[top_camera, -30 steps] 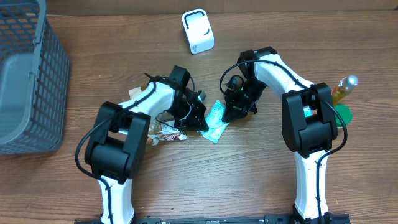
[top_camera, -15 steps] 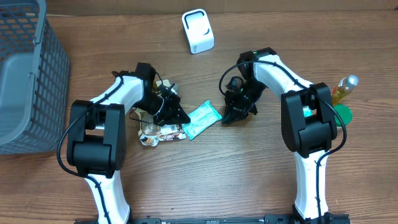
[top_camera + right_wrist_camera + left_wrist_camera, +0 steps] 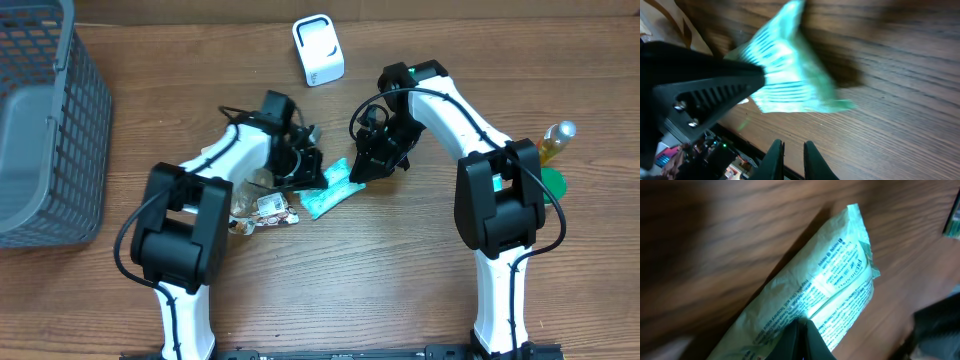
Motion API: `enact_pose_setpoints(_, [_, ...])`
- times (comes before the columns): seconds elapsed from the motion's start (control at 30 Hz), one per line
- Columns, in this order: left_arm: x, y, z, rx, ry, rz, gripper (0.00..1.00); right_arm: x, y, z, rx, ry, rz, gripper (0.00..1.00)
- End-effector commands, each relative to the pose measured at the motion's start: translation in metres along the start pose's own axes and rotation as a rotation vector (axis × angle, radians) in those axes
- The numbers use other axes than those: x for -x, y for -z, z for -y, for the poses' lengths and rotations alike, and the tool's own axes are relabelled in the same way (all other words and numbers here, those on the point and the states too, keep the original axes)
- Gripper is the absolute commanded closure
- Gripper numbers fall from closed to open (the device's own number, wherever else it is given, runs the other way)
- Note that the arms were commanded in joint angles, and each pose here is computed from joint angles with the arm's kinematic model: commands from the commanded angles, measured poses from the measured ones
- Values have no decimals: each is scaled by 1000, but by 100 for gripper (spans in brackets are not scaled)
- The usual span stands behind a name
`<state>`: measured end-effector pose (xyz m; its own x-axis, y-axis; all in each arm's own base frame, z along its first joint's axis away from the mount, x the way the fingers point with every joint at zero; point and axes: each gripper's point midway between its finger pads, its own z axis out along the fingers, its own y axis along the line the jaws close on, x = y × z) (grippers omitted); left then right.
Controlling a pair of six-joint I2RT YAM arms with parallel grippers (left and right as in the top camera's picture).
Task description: Scan the item barcode
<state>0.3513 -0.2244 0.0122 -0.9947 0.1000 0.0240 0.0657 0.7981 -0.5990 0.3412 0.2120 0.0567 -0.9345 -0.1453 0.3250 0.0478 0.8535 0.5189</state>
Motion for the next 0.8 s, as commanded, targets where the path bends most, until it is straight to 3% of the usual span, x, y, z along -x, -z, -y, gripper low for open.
enact_pose_setpoints(0.0, [7,-21,12,86,4,48,96,0,11,-12,-4,46,38,88])
enact_pose_setpoints(0.17, [19,-27,33,48,39,105,96,0,12,-7,-20,39,41,85])
enact_pose_setpoints(0.43, [43,6,44,31,71,146,96,0,12,-7,-19,32,41,84])
enact_pose_setpoints(0.77, [26,16,27,87,54,55,96,0,12,-7,-20,31,41,89])
